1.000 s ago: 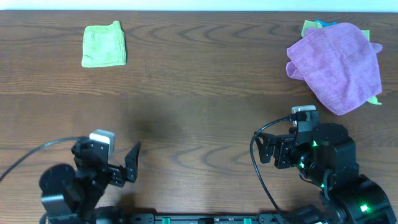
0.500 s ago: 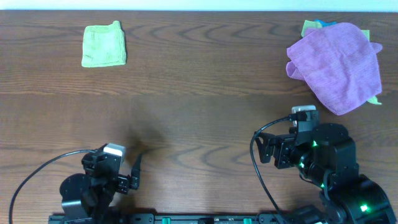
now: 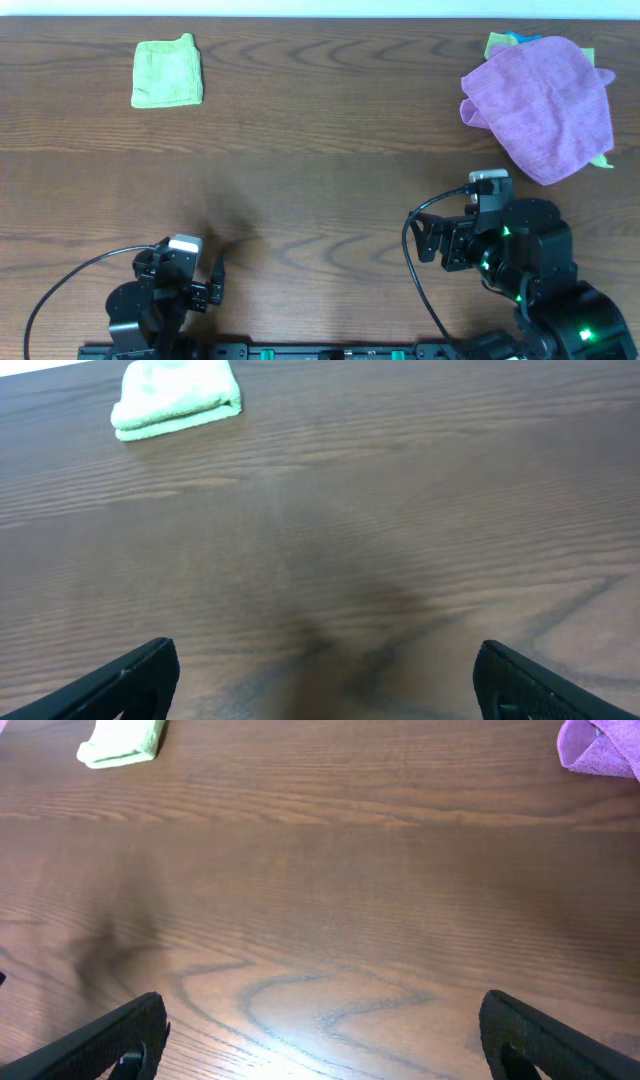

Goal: Fold the cloth

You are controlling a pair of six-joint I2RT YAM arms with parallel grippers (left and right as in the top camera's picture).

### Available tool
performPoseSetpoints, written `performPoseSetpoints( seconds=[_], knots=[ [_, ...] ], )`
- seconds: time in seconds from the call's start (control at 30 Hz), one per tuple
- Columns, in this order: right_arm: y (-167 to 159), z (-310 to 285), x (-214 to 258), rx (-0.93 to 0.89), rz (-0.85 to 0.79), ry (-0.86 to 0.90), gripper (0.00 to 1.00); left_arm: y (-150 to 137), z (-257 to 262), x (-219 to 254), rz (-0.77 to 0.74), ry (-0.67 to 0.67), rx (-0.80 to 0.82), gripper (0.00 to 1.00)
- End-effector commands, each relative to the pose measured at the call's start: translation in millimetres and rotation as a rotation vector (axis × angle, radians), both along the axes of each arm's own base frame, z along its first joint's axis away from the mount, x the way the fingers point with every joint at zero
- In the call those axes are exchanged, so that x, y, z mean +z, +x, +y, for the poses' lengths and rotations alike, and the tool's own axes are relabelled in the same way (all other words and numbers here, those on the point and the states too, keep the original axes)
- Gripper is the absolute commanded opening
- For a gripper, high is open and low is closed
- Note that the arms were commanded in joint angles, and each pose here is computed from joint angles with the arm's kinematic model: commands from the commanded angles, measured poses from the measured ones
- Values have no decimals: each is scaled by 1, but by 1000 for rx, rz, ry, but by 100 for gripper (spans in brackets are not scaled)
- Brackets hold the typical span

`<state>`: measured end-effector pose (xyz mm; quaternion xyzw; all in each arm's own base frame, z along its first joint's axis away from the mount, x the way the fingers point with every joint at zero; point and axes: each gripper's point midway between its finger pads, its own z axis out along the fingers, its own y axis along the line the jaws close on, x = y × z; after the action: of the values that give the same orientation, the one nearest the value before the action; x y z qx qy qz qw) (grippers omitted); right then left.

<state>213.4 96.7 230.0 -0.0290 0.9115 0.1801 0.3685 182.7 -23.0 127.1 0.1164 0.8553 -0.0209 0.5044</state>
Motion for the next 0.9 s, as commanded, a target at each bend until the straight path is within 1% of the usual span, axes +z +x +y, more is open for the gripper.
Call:
performPoseSetpoints(
  seconds=[0.0,0.37,0.5,0.57,0.7,0.87],
  knots=[
    [0,-2,0,-17,4,10,99,1,2,2,-17,20,6,95],
    [0,-2,0,-17,5,10,99,2,20,1,2,-43,163,95],
    [0,-2,0,-17,4,10,99,1,21,0,5,-48,169,95],
    [0,-2,0,-17,4,10,99,1,24,-1,11,-69,205,95],
    [0,-2,0,-17,5,10,99,0,26,-2,17,-90,225,95],
    [0,-2,0,-17,5,10,99,-3,23,-8,50,-102,218,95]
  ],
)
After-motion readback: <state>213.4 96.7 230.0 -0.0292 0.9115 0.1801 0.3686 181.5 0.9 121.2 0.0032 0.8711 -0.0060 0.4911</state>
